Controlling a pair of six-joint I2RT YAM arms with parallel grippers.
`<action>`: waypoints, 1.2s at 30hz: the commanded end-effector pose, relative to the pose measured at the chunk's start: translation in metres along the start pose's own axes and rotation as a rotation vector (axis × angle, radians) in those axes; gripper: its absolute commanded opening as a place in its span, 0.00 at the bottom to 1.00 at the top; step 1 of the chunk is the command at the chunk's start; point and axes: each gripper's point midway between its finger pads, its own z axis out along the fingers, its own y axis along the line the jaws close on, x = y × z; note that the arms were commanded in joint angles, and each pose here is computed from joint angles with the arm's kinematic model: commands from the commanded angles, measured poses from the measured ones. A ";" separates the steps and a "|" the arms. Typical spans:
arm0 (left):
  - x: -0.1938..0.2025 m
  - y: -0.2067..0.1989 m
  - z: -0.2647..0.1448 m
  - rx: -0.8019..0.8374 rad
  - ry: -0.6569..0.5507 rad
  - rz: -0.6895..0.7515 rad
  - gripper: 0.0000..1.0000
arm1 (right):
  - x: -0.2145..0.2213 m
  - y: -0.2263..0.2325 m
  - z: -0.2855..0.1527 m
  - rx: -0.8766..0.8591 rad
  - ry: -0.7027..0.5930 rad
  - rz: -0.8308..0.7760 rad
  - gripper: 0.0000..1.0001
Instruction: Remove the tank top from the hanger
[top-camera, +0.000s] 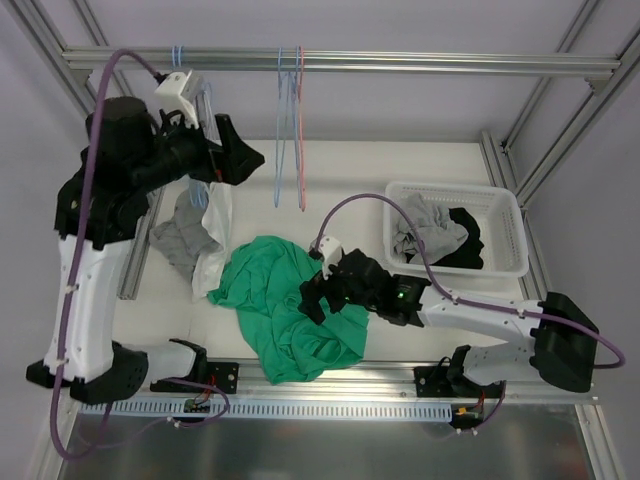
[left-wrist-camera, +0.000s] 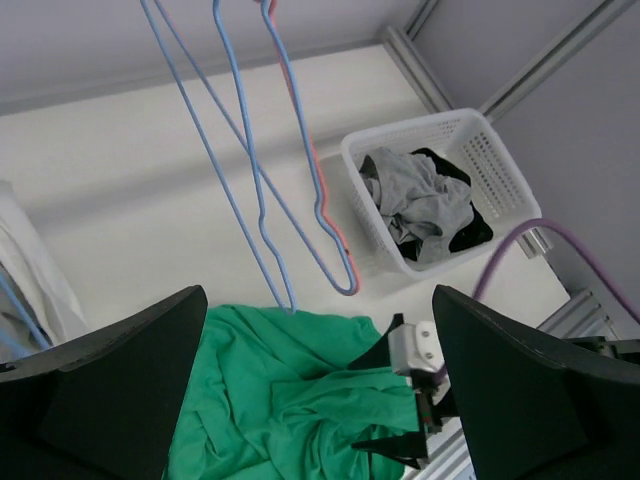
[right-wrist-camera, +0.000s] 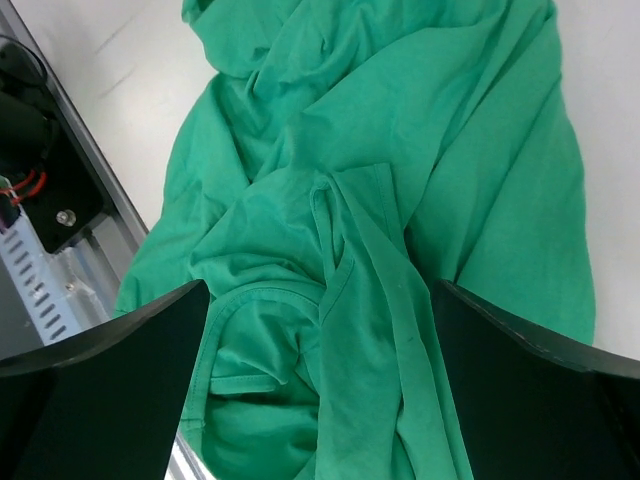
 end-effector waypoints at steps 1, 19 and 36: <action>0.001 0.000 -0.030 -0.037 -0.066 0.001 0.99 | -0.027 0.023 0.015 -0.059 -0.045 -0.088 1.00; 0.133 0.091 -0.111 -0.437 -0.273 0.064 0.99 | 0.012 -0.027 0.125 0.291 0.246 -0.401 0.99; 0.163 0.114 -0.105 -0.499 -0.289 0.069 0.98 | 0.082 -0.031 0.099 0.270 0.385 -0.181 0.00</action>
